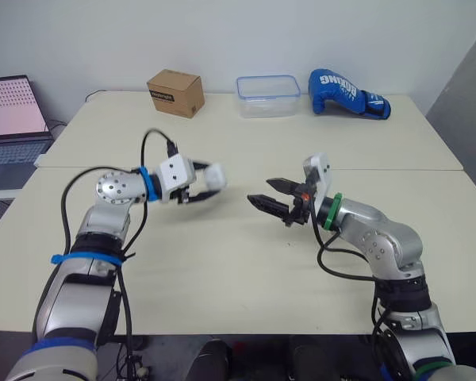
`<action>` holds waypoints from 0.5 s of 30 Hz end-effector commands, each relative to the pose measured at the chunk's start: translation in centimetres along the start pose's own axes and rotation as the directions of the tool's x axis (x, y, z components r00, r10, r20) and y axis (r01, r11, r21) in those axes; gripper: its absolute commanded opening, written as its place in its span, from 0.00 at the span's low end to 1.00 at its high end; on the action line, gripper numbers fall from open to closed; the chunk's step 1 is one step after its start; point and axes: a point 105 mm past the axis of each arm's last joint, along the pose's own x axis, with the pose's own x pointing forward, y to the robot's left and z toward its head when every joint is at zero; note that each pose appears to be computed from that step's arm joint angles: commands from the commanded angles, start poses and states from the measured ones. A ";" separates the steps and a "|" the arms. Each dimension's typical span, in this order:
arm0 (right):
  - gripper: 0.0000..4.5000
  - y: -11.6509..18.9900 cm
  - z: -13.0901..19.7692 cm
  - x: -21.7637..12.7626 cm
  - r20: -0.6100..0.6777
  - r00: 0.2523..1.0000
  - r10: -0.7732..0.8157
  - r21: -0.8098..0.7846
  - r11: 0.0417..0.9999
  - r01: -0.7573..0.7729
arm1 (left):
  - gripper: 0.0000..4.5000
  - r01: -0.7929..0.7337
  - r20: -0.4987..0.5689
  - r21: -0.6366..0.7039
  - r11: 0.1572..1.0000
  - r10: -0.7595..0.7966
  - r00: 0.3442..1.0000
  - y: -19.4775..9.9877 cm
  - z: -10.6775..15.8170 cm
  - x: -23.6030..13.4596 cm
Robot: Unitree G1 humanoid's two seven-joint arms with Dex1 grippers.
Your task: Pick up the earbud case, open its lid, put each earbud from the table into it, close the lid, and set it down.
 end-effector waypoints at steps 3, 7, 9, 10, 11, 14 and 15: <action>1.00 0.8 1.4 2.2 0.023 0.999 -0.025 0.077 0.997 0.023 | 0.61 -0.074 0.159 0.270 0.960 0.031 0.987 0.1 2.9 0.7; 1.00 1.1 1.5 2.9 0.018 1.000 -0.024 0.075 0.997 0.022 | 0.61 -0.085 0.206 0.326 0.942 0.017 0.978 -0.1 3.6 1.0; 1.00 1.4 1.6 3.3 0.025 0.999 -0.021 0.077 0.997 0.019 | 0.61 -0.089 0.222 0.341 0.936 0.012 0.975 -0.1 3.9 1.1; 1.00 1.5 1.6 3.5 0.026 1.000 -0.018 0.073 0.997 0.016 | 0.61 -0.090 0.227 0.346 0.934 0.010 0.974 -0.1 4.0 1.2; 1.00 1.6 1.6 3.6 0.026 1.000 -0.015 0.073 0.997 0.013 | 0.61 -0.091 0.232 0.350 0.932 0.008 0.973 -0.1 4.1 1.2; 1.00 1.7 1.5 3.8 0.026 0.999 -0.019 0.073 0.997 0.017 | 0.61 -0.094 0.240 0.356 0.930 0.006 0.971 0.0 4.2 1.3; 1.00 1.7 1.6 3.8 0.029 0.999 -0.021 0.075 0.997 0.018 | 0.61 -0.092 0.240 0.359 0.929 0.004 0.971 0.0 4.2 1.3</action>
